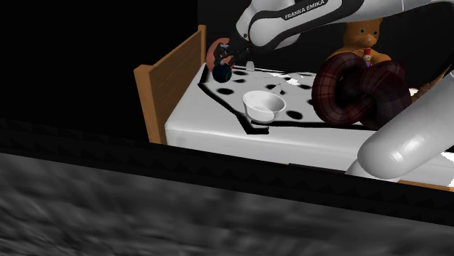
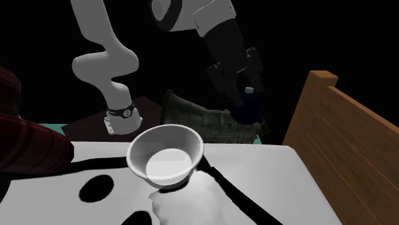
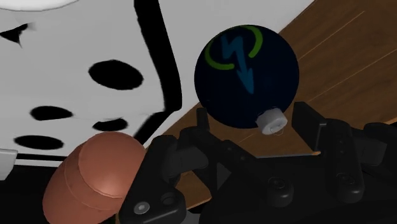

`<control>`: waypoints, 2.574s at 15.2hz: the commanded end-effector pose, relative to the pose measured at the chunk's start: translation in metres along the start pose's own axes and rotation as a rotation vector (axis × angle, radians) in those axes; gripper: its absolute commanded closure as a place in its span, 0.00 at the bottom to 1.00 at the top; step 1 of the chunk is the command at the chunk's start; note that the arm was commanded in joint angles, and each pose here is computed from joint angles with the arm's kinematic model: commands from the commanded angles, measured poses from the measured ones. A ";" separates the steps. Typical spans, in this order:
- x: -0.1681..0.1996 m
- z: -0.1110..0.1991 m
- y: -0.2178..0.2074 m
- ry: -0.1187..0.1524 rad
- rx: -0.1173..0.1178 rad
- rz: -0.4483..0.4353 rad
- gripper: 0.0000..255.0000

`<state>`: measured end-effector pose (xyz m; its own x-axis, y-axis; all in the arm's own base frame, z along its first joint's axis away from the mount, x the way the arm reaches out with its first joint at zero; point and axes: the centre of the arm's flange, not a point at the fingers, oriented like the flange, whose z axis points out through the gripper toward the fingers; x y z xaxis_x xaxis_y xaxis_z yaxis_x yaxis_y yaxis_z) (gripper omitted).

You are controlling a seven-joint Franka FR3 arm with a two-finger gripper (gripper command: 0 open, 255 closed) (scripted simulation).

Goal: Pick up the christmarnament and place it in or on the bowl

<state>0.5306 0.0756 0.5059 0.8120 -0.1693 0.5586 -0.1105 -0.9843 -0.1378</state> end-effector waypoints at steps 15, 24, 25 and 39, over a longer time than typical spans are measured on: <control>-0.069 -0.094 0.166 0.002 0.002 0.000 1.00; -0.095 -0.056 0.173 0.002 0.002 0.000 1.00; -0.098 -0.051 0.173 0.002 0.002 0.000 1.00; -0.122 -0.017 0.179 0.002 0.002 0.000 1.00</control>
<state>0.4021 -0.0809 0.4273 0.8115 -0.1689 0.5594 -0.1090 -0.9843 -0.1392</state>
